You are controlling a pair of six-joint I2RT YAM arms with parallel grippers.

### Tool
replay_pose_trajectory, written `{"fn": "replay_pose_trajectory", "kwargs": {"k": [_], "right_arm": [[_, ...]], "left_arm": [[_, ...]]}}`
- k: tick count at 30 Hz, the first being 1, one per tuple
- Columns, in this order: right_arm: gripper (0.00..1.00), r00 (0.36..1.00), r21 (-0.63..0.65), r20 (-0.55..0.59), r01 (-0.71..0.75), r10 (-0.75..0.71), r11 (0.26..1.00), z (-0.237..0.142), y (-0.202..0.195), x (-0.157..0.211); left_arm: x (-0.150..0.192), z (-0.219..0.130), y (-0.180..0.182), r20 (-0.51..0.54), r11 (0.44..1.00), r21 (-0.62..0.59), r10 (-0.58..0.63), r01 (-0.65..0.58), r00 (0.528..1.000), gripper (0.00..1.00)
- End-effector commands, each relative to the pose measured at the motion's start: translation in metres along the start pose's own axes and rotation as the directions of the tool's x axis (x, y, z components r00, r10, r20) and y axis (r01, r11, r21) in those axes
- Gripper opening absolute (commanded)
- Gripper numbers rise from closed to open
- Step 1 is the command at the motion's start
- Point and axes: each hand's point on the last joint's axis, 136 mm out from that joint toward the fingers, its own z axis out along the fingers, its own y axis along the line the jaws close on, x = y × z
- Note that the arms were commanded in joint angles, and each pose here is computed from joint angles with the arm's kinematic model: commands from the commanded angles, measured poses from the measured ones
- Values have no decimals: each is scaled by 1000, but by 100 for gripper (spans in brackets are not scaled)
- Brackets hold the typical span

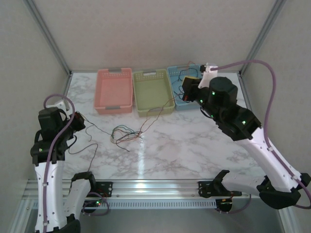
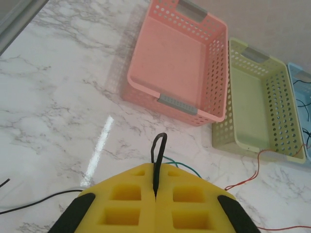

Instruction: Untangle the cables

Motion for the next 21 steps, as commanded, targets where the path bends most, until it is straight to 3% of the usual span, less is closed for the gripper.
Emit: {"fn": "replay_pose_trajectory", "kwargs": {"k": [1,10,21], "right_arm": [[0,987,116,117,92,-106,989,-33,-21,-38],[0,939,336,259,133,-228,932,-95,-63,-85],[0,881,616,255,170,-399,769,-144,-103,-117]], "left_arm": [[3,-1,9,2,999,-48,13,-13,1000,0],[1,-3,22,12,993,-121,17,-15,1000,0],[-5,-12,54,43,951,-308,43,-28,998,0]]}}
